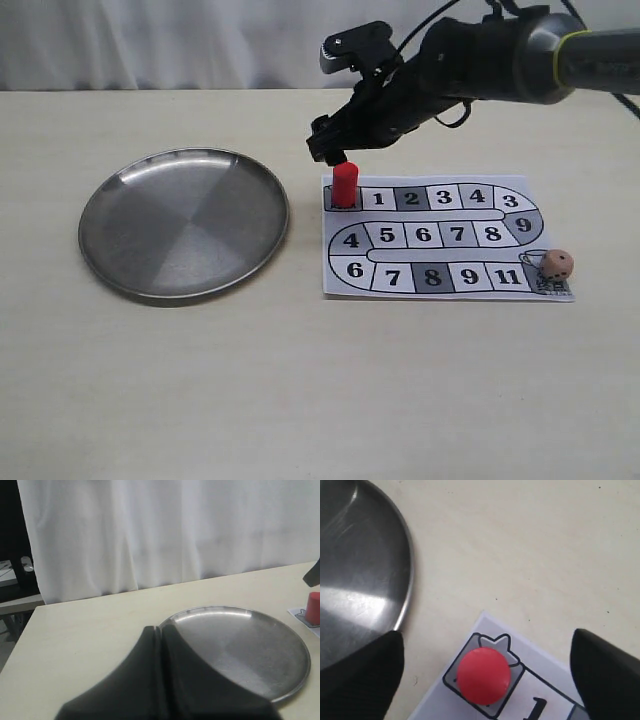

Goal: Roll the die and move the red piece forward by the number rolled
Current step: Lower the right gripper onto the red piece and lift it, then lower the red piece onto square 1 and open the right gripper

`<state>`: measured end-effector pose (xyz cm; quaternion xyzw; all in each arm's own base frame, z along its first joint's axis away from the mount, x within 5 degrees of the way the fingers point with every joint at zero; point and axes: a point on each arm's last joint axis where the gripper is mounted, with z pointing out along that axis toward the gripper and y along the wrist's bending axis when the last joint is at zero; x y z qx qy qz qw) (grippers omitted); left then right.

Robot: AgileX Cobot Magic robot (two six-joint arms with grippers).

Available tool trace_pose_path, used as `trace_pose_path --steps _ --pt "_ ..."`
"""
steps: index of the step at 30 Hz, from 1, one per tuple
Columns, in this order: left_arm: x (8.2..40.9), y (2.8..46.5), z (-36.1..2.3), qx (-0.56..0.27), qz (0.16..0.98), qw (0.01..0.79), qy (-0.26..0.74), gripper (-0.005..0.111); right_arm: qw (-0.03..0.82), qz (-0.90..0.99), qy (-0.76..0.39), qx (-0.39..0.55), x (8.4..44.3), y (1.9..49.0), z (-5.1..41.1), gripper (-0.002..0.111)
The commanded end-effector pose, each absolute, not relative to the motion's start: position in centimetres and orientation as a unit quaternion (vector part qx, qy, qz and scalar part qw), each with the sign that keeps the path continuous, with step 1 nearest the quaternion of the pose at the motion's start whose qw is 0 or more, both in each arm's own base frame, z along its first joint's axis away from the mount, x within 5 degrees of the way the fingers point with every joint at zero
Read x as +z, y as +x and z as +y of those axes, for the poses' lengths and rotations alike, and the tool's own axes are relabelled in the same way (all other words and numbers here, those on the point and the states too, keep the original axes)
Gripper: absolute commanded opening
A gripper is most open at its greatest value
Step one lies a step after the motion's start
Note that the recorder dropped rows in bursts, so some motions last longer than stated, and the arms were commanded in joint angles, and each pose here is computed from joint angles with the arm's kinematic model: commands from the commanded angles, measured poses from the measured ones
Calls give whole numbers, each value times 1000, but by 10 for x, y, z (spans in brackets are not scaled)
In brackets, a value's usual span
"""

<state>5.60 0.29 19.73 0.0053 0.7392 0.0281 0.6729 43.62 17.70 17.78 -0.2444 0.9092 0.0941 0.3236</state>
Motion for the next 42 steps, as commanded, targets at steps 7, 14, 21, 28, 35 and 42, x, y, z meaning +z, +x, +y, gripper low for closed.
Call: trace_pose_path --steps 7,14,21,28,35,42 --pt "198 56 2 24 736 676 8 0 290 917 -260 81 131 446 179 80" --pt "198 56 2 24 736 676 8 0 294 913 -273 77 134 446 179 21" --pt "198 56 2 24 736 676 8 0 363 892 -256 86 207 440 175 5" --pt "198 56 2 24 736 676 8 0 447 864 -213 85 293 426 143 5" --pt "198 56 2 24 736 676 8 0 414 883 -209 74 267 429 133 5" --pt "198 56 2 24 736 676 8 0 344 913 -214 57 174 444 135 5"
